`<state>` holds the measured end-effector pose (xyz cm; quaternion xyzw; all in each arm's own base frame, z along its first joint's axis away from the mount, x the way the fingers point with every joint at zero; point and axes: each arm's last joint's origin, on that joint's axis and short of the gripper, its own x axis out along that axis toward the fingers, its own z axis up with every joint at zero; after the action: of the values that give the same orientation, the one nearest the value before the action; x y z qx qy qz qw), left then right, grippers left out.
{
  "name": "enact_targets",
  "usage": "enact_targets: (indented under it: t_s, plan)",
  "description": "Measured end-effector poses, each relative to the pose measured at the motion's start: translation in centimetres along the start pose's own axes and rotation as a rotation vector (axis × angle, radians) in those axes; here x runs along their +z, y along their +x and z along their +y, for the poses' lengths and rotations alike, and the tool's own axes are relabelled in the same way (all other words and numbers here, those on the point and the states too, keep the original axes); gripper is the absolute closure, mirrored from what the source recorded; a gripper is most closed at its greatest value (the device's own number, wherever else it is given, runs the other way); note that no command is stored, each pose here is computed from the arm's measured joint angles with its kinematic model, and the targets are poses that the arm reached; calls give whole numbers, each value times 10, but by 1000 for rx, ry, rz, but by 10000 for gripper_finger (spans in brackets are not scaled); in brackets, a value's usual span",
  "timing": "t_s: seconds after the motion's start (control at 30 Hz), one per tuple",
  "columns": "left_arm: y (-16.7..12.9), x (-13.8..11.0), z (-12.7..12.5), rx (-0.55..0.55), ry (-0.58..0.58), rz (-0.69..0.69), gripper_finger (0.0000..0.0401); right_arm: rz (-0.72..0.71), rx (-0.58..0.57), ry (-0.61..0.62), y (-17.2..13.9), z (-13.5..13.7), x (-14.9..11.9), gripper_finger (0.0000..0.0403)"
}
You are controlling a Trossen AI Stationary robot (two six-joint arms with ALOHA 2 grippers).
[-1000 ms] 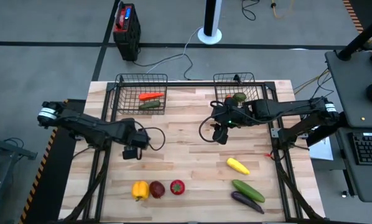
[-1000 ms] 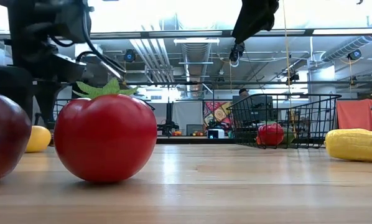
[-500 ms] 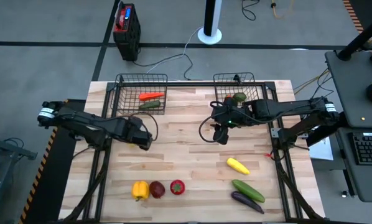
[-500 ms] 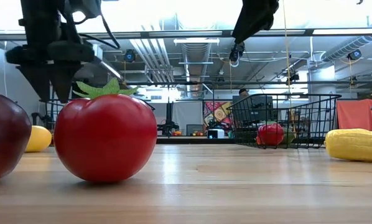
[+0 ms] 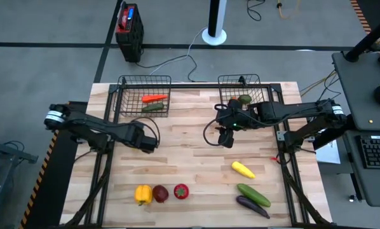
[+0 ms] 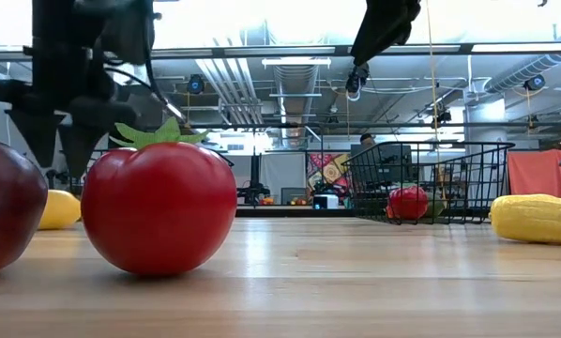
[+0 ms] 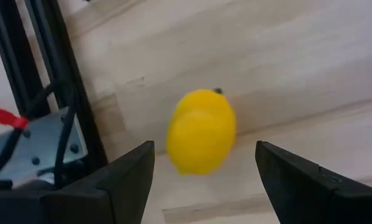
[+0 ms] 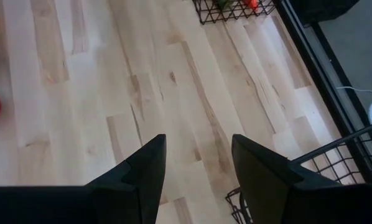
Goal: Sort produce into baskets
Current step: Put the yellow lemon into the right black wire basket
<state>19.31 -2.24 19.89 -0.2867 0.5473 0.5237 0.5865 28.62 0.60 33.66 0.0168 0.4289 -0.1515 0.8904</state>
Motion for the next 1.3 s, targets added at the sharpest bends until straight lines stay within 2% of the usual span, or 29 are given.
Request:
enact_targets:
  t_s: [0.17, 0.47, 0.87, 1.1, 1.3]
  plan:
    - [8, -2, 0, 32, 89, 8, 140, -3, 1, -10, 0, 0, 0, 227]
    - [21, -6, -3, -27, 189, 30, 140, -3, 1, -10, 0, 0, 0, 227]
    - [47, -15, 5, 3, 219, 29, 140, -3, 1, -7, 0, 0, 0, 227]
    - [60, -18, 4, -41, 213, 1, 140, -6, 2, -5, 0, 0, 1, 227]
    - [59, -16, 2, -54, 217, -37, 146, -7, 2, -4, 0, 0, 1, 227]
